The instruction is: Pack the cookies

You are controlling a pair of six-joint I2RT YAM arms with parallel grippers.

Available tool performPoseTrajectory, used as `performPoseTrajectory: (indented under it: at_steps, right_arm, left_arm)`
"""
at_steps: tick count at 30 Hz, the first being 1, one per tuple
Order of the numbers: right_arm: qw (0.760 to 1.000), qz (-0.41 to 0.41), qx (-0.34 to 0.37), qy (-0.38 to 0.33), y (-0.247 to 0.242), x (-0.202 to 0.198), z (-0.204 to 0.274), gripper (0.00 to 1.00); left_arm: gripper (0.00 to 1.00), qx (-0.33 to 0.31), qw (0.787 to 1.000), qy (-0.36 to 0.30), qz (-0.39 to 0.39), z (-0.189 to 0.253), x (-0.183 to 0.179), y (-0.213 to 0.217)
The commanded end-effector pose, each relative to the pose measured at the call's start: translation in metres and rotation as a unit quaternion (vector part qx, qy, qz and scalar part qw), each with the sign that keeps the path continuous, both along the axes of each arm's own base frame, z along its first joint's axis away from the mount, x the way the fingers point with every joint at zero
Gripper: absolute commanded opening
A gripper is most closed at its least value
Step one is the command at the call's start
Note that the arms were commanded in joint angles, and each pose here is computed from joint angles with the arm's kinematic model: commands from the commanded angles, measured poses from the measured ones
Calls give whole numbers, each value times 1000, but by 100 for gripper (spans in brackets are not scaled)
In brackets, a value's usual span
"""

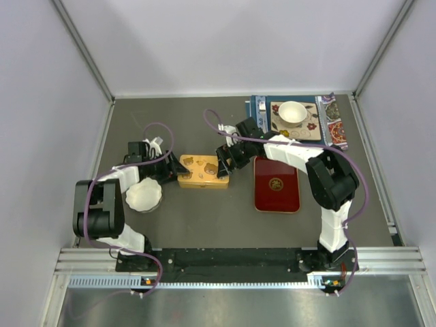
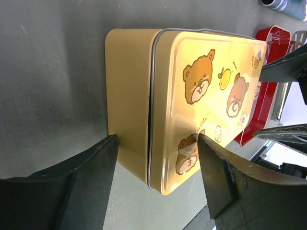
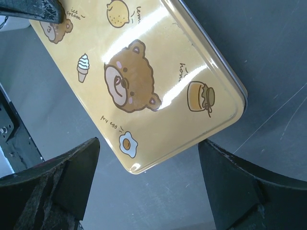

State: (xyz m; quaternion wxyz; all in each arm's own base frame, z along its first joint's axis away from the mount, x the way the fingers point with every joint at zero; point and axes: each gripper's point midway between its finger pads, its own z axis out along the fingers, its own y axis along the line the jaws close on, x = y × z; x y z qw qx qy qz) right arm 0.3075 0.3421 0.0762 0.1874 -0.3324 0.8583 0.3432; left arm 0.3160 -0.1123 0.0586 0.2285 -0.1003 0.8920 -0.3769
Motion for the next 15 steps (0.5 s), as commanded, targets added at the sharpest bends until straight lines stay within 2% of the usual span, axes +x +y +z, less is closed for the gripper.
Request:
performPoseTrajectory:
  at_steps: [1, 15]
  right_arm:
    - [998, 17, 38, -37, 19, 7, 35, 84]
    - [998, 27, 44, -42, 25, 1, 43, 84]
  left_arm:
    - [68, -7, 1000, -25, -7, 8, 2, -3]
    - [62, -6, 1000, -28, -7, 5, 1, -4]
